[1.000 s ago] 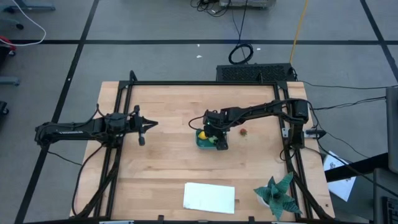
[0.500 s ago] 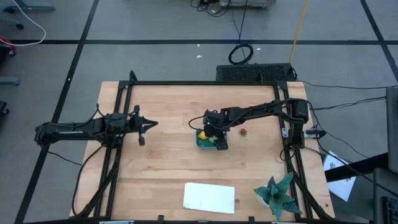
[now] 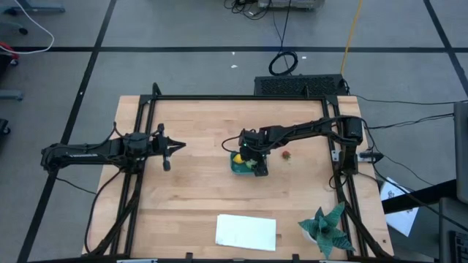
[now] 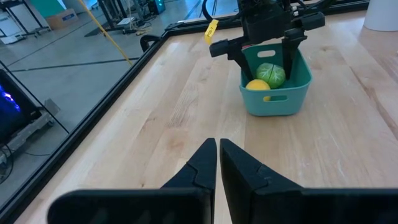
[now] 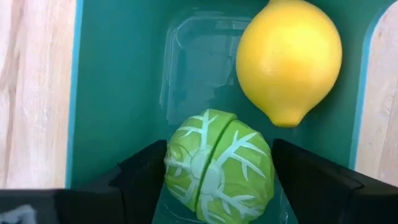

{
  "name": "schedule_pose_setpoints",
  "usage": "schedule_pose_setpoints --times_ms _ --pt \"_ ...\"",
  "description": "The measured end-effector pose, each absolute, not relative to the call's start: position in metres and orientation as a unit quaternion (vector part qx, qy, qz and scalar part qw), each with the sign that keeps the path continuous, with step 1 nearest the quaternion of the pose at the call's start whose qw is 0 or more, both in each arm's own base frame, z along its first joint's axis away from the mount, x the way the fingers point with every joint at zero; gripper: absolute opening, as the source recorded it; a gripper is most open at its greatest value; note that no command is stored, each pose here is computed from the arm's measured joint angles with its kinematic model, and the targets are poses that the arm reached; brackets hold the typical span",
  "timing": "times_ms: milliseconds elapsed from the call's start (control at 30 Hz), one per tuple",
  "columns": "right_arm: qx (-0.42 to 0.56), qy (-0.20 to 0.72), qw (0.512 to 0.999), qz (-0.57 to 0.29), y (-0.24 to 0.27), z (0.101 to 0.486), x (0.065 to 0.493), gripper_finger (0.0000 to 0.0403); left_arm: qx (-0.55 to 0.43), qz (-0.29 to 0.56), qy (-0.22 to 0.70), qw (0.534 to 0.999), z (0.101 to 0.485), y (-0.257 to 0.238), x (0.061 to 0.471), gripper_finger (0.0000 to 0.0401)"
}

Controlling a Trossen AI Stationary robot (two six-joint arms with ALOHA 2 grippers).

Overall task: Pick and placing Produce into tupperware
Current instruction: Put the green cabbage into the blue bin

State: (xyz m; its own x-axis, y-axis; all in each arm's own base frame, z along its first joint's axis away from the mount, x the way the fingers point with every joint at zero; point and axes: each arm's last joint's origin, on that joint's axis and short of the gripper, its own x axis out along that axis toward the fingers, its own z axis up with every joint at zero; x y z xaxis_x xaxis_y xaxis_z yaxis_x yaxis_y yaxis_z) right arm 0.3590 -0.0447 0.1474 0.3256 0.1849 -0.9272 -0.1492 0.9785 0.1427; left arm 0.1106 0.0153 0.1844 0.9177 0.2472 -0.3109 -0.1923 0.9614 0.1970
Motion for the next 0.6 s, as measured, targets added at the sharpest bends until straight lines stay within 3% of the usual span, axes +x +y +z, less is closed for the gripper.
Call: schedule_pose_setpoints --times_ms 600 --pt "0.008 0.574 0.813 0.093 -0.0429 0.1479 0.3593 0.0297 0.081 0.113 0.169 0.976 0.1844 0.0153 0.1106 0.0026"
